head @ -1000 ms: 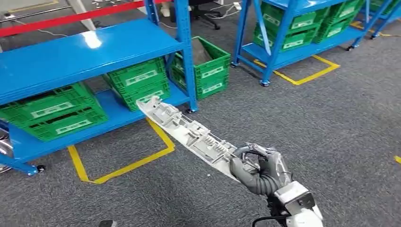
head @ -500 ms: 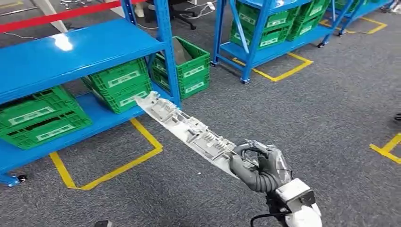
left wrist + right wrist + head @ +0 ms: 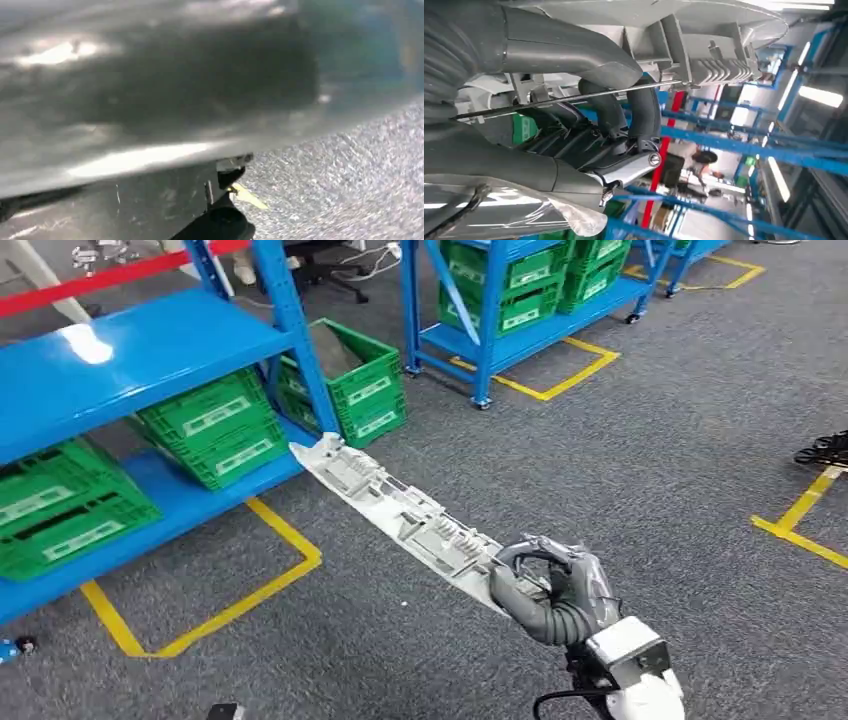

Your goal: Take the parts from the cabinet and place them on the table.

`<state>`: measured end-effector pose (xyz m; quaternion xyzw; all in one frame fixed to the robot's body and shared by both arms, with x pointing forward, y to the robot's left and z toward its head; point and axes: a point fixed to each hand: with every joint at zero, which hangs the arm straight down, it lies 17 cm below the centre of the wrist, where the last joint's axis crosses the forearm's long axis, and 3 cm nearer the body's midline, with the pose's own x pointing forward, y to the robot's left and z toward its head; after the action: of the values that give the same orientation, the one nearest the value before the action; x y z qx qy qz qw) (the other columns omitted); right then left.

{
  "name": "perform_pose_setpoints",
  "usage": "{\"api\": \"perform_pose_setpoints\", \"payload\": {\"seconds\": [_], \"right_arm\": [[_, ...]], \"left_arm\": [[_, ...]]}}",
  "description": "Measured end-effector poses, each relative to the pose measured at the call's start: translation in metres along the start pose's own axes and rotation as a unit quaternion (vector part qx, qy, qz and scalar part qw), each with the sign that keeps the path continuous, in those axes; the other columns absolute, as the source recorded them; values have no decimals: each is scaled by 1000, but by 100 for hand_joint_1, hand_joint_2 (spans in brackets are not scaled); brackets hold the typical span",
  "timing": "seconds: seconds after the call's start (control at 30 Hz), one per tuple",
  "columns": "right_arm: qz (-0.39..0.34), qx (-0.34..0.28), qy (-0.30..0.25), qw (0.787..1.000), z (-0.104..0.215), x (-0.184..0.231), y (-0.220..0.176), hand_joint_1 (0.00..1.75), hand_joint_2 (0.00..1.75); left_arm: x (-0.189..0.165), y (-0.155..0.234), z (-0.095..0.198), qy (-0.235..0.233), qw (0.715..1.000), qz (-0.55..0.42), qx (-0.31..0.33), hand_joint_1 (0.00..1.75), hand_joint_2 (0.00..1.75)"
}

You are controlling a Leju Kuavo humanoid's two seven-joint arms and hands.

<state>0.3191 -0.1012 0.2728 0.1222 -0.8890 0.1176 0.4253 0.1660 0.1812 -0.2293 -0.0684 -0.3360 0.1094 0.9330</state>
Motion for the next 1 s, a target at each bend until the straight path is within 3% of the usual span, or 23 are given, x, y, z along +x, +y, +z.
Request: {"api": "perform_pose_setpoints", "payload": {"seconds": [1.0], "right_arm": [[4, -1, 12, 1000, 10, 1, 0, 175, 175]], "left_arm": [[-8, -15, 2, 17, 1000, -9, -15, 0, 0]]}}
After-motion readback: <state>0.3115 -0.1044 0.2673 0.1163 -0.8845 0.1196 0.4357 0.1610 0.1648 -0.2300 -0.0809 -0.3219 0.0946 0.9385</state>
